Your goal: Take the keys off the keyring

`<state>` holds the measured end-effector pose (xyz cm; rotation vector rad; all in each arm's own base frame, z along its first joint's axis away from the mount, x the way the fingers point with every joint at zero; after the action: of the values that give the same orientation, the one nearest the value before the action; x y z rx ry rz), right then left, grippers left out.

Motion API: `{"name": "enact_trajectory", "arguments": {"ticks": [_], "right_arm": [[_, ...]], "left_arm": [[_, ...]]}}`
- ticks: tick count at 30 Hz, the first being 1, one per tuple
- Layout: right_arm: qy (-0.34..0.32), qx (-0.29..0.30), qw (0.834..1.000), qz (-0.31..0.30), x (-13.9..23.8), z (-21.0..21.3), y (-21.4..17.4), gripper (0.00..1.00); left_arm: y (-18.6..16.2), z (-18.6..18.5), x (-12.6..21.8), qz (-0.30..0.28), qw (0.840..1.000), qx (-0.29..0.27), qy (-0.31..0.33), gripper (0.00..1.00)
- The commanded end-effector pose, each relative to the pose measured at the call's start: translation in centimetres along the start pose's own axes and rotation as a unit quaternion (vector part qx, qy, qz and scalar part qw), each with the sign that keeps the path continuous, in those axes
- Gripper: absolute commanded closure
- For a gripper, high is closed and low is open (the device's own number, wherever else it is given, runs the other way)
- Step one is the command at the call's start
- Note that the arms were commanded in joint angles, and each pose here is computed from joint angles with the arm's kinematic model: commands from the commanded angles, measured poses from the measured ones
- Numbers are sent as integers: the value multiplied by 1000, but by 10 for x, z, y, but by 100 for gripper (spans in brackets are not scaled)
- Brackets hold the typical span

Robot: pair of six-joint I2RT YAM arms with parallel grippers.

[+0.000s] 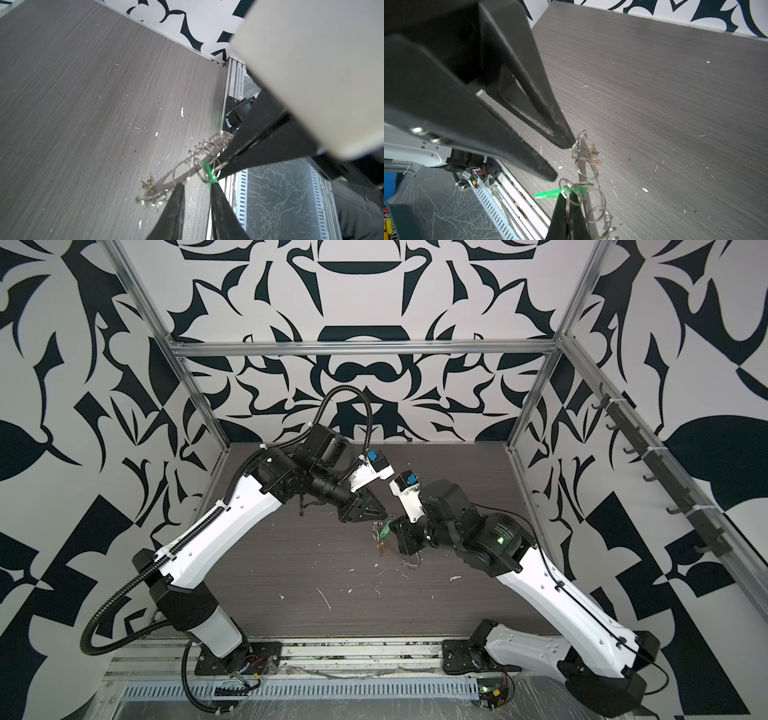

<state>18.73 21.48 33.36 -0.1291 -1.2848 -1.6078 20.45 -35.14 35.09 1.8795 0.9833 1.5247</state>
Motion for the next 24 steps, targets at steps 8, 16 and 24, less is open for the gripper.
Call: {"name": "enact_trajectory", "arguments": {"ticks": [8,16,24], "right_arm": [[39,3,998,-54,19,20,27,100],[46,4,998,-45,15,23,27,100],[48,3,998,-44,15,25,28,100]], "left_arm": [[-1,-17,5,-13,999,0,-42,74],[5,-15,6,-22,999,-7,-38,75],[2,-14,0,-20,999,-3,-47,82]]}}
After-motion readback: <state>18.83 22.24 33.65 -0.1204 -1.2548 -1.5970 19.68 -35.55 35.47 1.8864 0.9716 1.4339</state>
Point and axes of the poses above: each gripper's point midway between its finger pads, its own x axis back along the fingers, its own z axis along the line the jaws close on, y = z × x, the point moved 2 cm from there along x, back along the fingers, and after that the axes turned 9 degrees about -x, right-handed, at the moved point
